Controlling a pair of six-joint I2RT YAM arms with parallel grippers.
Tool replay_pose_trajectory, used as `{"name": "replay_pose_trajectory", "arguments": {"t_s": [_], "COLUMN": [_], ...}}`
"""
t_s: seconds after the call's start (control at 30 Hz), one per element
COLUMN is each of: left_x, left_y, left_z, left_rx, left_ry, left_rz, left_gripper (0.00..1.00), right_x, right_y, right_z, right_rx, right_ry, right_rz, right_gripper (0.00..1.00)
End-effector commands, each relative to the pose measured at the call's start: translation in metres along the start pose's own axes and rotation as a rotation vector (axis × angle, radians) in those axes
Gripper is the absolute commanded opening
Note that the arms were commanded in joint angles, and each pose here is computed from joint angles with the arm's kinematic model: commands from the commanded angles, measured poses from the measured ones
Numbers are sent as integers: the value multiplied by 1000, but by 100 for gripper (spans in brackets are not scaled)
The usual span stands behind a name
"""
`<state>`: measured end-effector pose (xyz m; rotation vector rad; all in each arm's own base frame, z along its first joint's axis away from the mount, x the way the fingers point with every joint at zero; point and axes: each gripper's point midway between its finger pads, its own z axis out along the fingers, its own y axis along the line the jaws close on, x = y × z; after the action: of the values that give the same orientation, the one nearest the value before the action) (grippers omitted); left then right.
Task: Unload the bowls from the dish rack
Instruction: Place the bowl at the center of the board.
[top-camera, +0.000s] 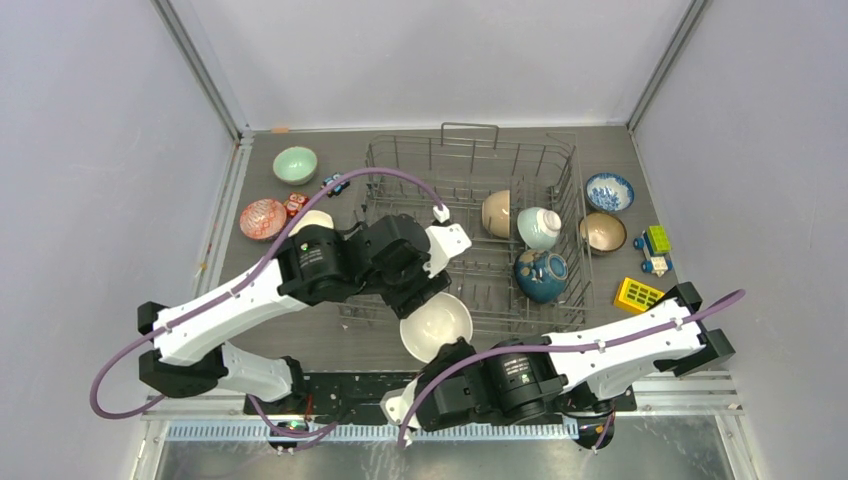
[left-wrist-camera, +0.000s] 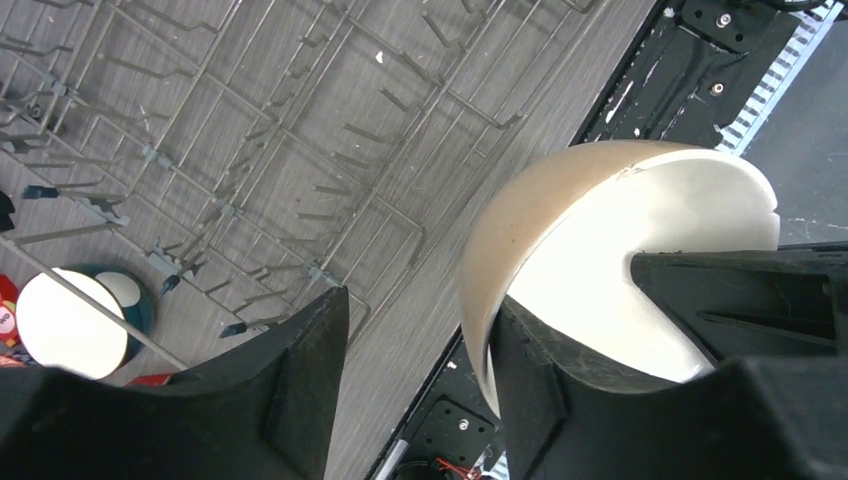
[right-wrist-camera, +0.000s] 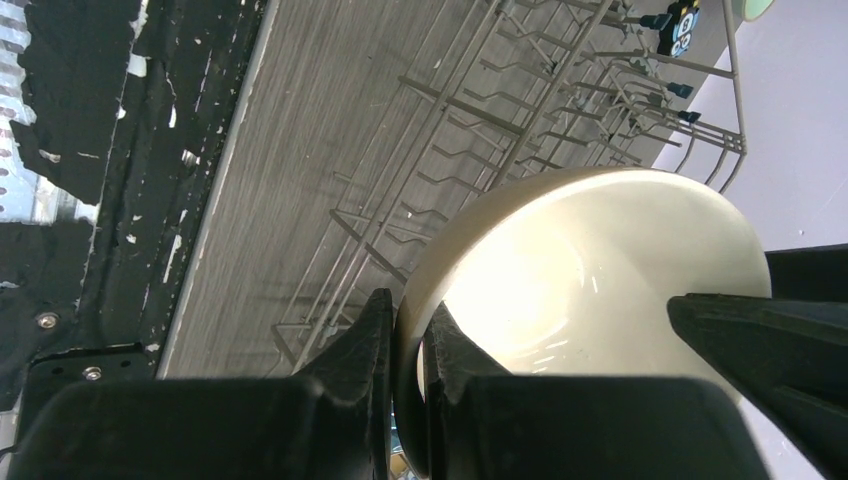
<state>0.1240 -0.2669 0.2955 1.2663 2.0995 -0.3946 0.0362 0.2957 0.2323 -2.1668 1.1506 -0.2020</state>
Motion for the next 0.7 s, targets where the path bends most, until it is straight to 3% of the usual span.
{"name": "replay_pose_trajectory", "arguments": {"t_s": [0.0,0.13,0.27,0.3,0.33,0.37,0.43,0.5,0.53,0.57,0.67], "left_x": [-7,-6,-4,-4,-5,-5,-7,-8,-8,-8,-8], "left_y": [-1,-3,-5,-4,-3,-1,6,18,26,35,77], "left_z": [5,7,8,10,10,10,10,7,5,2,-9], "left_rx": [-16,-11,-5,-9,-16,-26,-73,-137,-173,-202,-263], "left_ry": [-18,-16,-16,-19,-25,-33,-52,-75,-86,-100,-177], "left_rz": [8,3,-10,-17,-25,-33,-55,-81,-101,-127,-293], "left_gripper": [53,45,17,4,1,0,0,0,0,0,0], "right_x": [-9,-12,-14,-15,-16,-18,-23,-29,-34,-38,-54], "right_y": [-26,-27,-28,-28,-28,-28,-29,-31,-33,-36,-48], "right_z": [-16,-15,-15,-15,-16,-16,-17,-20,-23,-25,-35], "right_rx": [93,103,111,111,113,116,119,121,123,130,166], "right_ry": [-40,-44,-45,-47,-51,-56,-69,-100,-124,-146,-264], "right_rz": [19,15,19,22,29,39,73,123,155,183,304], "right_gripper": [1,1,1,1,1,10,45,70,91,99,100]}}
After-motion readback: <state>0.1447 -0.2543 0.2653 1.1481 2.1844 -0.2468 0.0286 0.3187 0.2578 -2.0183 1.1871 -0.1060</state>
